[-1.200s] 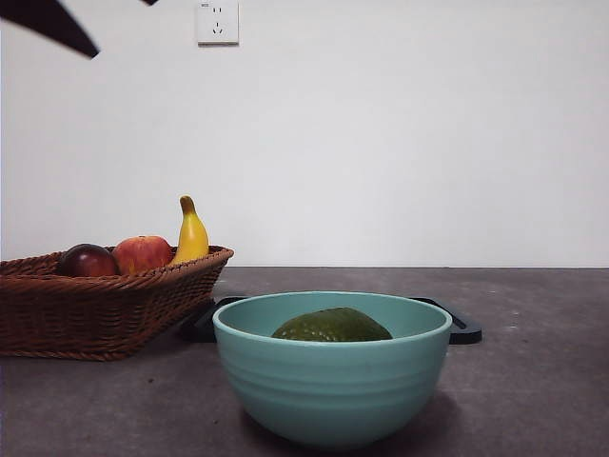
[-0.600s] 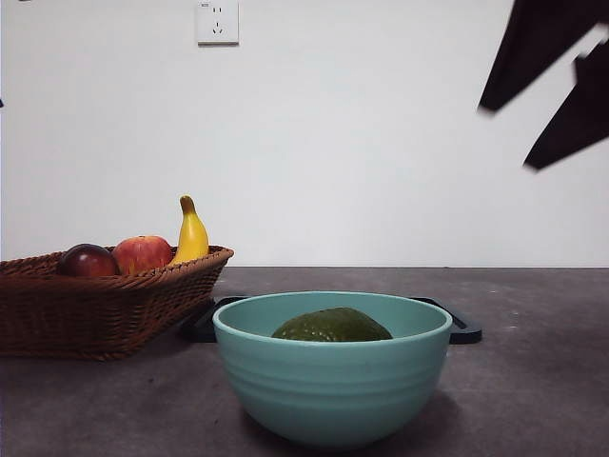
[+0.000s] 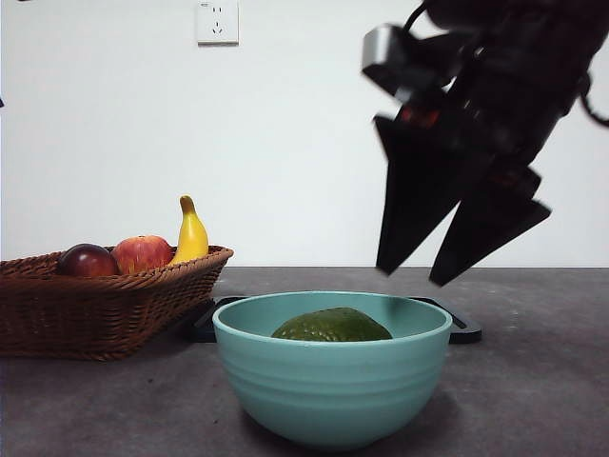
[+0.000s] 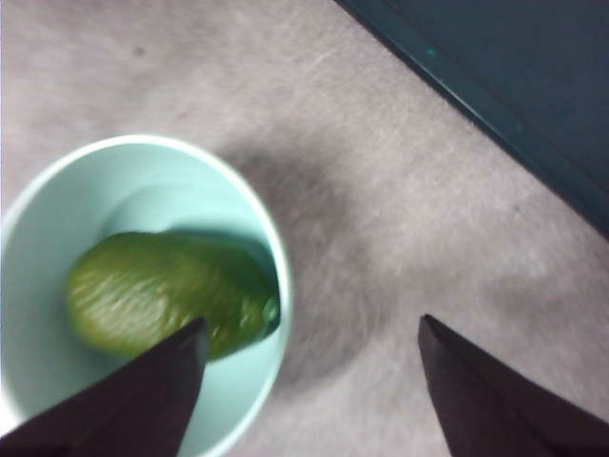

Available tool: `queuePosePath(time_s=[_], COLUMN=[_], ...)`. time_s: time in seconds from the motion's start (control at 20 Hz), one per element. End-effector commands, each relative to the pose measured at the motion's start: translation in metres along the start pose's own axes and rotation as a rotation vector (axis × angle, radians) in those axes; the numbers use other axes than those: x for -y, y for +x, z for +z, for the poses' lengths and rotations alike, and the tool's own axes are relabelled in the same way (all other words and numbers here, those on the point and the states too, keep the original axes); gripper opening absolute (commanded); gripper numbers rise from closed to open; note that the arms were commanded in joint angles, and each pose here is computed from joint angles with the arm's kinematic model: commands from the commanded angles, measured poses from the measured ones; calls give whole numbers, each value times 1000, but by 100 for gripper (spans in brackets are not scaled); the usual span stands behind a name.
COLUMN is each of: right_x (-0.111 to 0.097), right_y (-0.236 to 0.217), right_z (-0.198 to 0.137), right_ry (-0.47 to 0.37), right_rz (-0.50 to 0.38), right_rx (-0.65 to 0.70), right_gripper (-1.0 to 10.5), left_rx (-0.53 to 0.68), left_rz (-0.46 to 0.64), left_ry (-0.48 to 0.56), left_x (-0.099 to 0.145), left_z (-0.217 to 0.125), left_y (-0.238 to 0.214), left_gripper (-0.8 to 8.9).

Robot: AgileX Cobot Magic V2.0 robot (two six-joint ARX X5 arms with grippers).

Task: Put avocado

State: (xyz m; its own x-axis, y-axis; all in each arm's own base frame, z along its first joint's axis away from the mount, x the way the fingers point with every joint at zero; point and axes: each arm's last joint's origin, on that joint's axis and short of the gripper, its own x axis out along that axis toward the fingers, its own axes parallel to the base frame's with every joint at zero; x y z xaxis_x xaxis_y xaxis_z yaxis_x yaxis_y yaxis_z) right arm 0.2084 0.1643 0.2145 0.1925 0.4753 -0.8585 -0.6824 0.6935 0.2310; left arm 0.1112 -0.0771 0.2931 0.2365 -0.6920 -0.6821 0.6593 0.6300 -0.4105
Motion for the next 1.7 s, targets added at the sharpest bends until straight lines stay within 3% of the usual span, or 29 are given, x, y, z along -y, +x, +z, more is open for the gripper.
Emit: queuePosePath(time_s=[0.05,0.5,0.7,0.95,1.15,1.4,1.7], right_x=[-3,-4,-9,-14,-16,10,61], right_y=[12,39,41,38,12,-20,-4], right_z=[6,8,8,13,42,85,131], right_ry=[-6,-8,-21,-19,8,79,155], right_rz=[-26,-61,-28,-15,-18,-76,-110], right_rx=[-13,-49,-49,-33,30,129,133], right_gripper=[315,192,25,12,12,12,12], left_rx=[7,7,7,7,7,7,7], left_rz=[-8,-8,-8,-8,-8,-8,-8], left_ry=[30,34,35,35,35,35,35], left_x=[1,1,1,1,1,1,1], left_z=[3,3,3,3,3,3,3], left_y=[-1,-1,-1,-1,-1,-1,-1], left_gripper=[374,374,374,374,374,374,374])
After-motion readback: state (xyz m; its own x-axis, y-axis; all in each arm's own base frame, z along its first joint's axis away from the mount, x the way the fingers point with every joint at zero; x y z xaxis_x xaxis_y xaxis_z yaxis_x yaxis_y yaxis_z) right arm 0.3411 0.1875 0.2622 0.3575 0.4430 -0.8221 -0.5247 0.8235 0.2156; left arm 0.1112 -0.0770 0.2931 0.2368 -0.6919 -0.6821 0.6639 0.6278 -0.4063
